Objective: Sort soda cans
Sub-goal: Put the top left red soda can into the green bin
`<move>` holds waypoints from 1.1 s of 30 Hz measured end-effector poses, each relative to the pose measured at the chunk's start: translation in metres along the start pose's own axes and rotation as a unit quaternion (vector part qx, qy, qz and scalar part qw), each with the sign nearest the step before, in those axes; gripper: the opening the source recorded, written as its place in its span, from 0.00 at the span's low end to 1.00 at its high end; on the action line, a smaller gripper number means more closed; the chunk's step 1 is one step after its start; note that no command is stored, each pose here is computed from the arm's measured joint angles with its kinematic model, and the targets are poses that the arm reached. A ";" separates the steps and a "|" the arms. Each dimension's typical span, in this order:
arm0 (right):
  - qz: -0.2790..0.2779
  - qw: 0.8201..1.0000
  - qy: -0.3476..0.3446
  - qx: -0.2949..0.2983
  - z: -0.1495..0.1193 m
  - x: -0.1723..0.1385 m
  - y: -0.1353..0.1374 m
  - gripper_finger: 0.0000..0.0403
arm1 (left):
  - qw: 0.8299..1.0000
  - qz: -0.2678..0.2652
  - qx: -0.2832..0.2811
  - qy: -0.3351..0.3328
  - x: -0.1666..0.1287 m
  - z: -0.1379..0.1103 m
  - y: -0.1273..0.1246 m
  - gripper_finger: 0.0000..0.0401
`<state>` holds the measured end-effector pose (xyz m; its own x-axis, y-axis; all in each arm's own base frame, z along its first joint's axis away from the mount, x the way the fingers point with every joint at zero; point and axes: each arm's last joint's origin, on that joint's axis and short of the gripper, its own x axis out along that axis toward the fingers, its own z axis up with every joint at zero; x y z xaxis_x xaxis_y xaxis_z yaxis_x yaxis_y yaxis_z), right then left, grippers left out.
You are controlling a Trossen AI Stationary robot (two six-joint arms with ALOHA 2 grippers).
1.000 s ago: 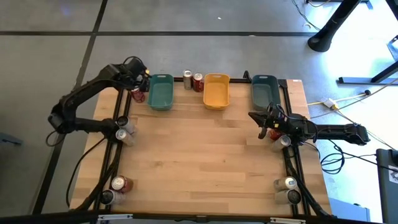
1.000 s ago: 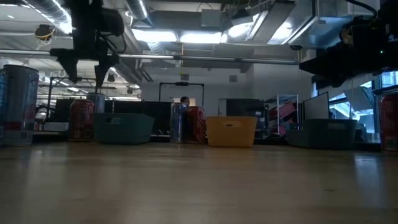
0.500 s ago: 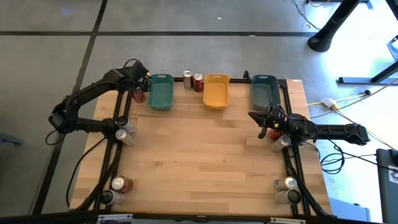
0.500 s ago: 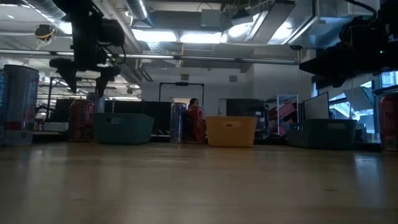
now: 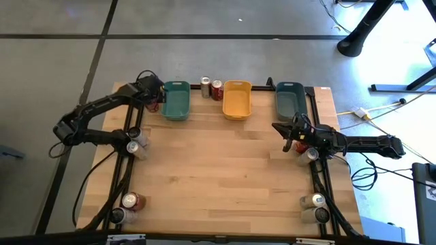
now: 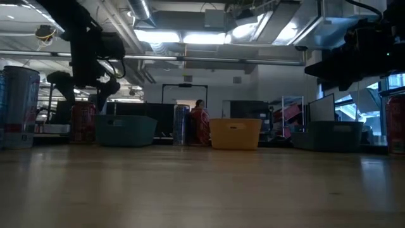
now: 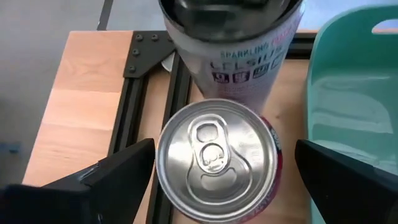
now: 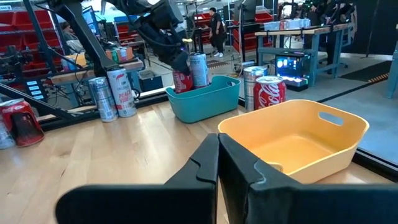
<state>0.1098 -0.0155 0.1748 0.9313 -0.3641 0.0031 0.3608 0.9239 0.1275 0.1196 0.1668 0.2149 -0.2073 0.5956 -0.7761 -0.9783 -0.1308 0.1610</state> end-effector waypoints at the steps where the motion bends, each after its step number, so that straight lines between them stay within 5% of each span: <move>1: 0.000 1.000 0.000 0.000 0.000 0.000 0.000 0.02 | 1.000 -0.001 0.000 -0.001 0.001 -0.001 0.000 0.93; 15: 0.000 1.000 -0.001 0.000 0.000 0.000 0.000 0.02 | 0.999 0.000 0.033 0.000 0.004 -0.005 0.000 0.73; 33: 0.000 1.000 -0.001 0.003 0.000 0.000 0.000 0.02 | 0.997 -0.048 0.055 -0.023 -0.047 0.010 -0.002 0.75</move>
<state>0.1098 -0.0154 0.1749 0.9314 -0.3640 0.0049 0.3602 0.9234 0.1330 0.1309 0.1471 0.2576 -0.1110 0.6371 -0.7628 -0.9877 0.0145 0.1559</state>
